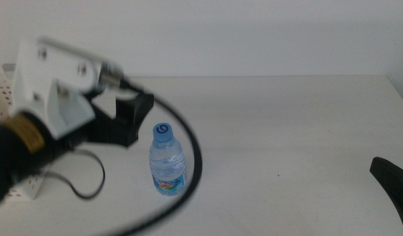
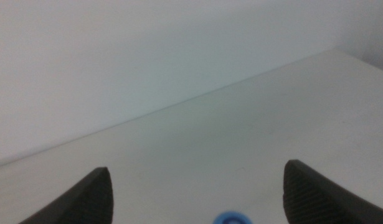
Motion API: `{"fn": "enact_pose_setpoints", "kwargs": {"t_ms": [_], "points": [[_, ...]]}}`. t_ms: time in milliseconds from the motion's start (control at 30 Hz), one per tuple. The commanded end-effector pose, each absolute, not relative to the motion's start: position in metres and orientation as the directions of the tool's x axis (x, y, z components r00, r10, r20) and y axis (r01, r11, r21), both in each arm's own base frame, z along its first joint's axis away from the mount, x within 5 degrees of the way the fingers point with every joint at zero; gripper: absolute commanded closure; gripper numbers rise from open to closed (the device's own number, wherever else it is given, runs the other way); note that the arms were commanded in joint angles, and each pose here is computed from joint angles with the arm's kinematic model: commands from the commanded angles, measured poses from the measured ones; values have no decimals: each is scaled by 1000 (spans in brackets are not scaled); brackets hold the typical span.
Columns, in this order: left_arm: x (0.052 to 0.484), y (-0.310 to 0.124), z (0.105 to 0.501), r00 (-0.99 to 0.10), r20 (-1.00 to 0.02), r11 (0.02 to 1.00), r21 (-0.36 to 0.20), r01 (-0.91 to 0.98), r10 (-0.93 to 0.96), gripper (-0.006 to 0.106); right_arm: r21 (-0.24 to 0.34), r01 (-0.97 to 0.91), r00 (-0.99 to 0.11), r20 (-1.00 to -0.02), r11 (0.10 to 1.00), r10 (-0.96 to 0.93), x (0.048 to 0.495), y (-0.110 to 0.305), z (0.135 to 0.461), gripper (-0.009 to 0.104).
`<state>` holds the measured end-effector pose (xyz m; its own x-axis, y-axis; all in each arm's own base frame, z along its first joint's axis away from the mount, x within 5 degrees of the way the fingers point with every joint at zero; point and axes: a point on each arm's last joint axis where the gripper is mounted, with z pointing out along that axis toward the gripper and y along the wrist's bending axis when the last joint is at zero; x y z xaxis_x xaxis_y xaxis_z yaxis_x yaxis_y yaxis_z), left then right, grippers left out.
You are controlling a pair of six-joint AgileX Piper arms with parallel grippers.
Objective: Use arms to grab the bottles and put them into the dustbin to the left of the table.
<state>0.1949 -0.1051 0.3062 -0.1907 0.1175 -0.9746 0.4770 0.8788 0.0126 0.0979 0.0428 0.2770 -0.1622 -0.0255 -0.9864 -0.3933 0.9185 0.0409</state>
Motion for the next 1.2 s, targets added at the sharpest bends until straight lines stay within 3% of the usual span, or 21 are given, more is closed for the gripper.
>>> {"fn": "enact_pose_setpoints", "kwargs": {"t_ms": [0, 267, 467, 633, 867, 1167], "points": [[191, -103, 310, -47, -999, 881, -27, 473, -6, 12, 15, -396, -59, -998, 918, -9, 99, 43, 293, 29], [167, -95, 259, 25, -1000, 860, -1, 510, -16, 12, 15, -396, -59, -998, 918, -9, 99, 43, 293, 29], [166, -97, 236, 0, -1000, 845, 21, 535, 26, 12, 15, -396, -60, -998, 918, -9, 99, 43, 293, 29], [174, -106, 222, -46, -999, 823, -19, 568, 8, 12, 15, -396, -60, -998, 918, -9, 99, 43, 293, 29], [187, -114, 208, 6, -999, 815, -29, 578, -40, 12, 15, -396, -60, -998, 918, -9, 99, 43, 293, 29], [210, -122, 191, -9, -997, 835, -69, 545, -76, 12, 15, -396, -60, -998, 918, -9, 99, 43, 293, 29]]}}
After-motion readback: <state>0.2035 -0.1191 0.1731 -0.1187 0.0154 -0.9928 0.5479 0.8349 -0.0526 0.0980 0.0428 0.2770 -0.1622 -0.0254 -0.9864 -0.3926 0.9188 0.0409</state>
